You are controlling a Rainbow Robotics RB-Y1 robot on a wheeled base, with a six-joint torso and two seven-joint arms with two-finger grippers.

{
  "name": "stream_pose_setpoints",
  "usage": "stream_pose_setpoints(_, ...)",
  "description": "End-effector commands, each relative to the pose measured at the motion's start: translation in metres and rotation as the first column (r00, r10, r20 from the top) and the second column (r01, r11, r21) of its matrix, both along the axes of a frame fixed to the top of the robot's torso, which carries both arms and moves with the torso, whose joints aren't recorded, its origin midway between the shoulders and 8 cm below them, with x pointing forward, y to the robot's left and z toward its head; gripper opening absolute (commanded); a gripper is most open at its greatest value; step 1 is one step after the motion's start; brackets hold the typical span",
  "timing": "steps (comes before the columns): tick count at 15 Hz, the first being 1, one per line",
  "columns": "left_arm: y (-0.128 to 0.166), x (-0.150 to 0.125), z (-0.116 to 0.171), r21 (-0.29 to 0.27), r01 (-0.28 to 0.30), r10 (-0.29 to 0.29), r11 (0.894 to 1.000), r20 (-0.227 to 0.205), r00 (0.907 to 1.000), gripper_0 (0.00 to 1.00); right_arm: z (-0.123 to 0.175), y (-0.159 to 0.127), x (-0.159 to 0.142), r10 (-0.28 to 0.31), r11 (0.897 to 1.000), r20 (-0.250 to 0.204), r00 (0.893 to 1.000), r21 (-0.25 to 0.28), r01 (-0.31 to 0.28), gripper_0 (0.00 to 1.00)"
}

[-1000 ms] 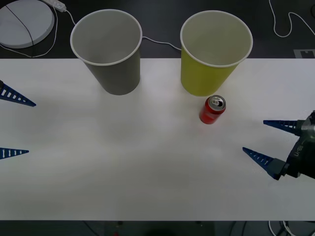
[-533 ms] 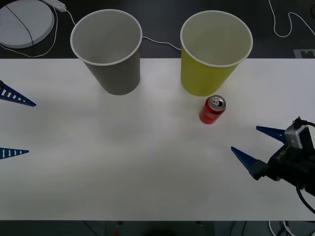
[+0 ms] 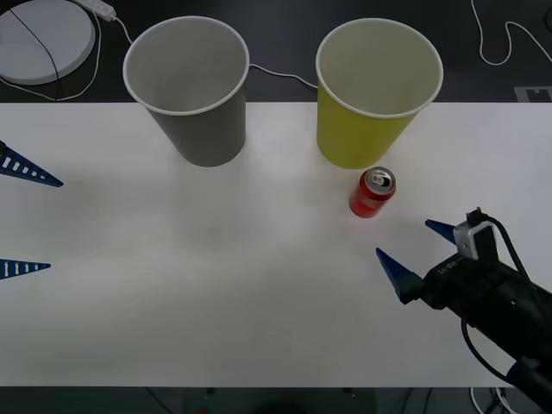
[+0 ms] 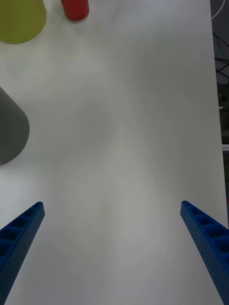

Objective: Put the can into the green bin and the plastic bottle into the gray bin

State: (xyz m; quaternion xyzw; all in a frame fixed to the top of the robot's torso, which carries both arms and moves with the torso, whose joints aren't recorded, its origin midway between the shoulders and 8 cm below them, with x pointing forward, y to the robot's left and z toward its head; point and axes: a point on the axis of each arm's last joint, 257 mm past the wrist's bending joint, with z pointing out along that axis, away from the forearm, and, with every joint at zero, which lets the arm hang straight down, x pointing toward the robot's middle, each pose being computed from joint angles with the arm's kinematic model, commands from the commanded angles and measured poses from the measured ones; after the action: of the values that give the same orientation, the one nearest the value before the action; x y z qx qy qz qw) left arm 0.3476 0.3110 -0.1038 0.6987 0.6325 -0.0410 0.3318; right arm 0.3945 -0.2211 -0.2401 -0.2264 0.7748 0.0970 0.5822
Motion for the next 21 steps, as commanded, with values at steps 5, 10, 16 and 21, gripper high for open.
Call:
stream_pose_setpoints(5,0.000,0.000,0.000,0.000,0.000,0.000,1.000,0.000,1.0000,1.00,-0.023,0.000,0.014,-0.053,0.998,0.034,0.998,0.034,0.052,1.00)
stream_pose_setpoints(10,0.000,0.000,0.000,0.000,0.000,0.000,1.000,0.000,1.0000,1.00,-0.038,0.010,0.022,-0.052,0.993,0.092,0.994,0.106,0.043,1.00)
stream_pose_setpoints(16,0.000,0.000,0.000,0.000,0.000,0.000,1.000,0.000,1.0000,1.00,-0.048,0.020,0.043,-0.049,0.986,0.138,0.989,0.163,0.026,1.00)
stream_pose_setpoints(21,0.000,0.000,0.000,0.000,0.000,0.000,1.000,0.000,1.0000,1.00,-0.045,0.028,0.065,-0.062,0.986,0.181,0.981,0.166,0.032,1.00)
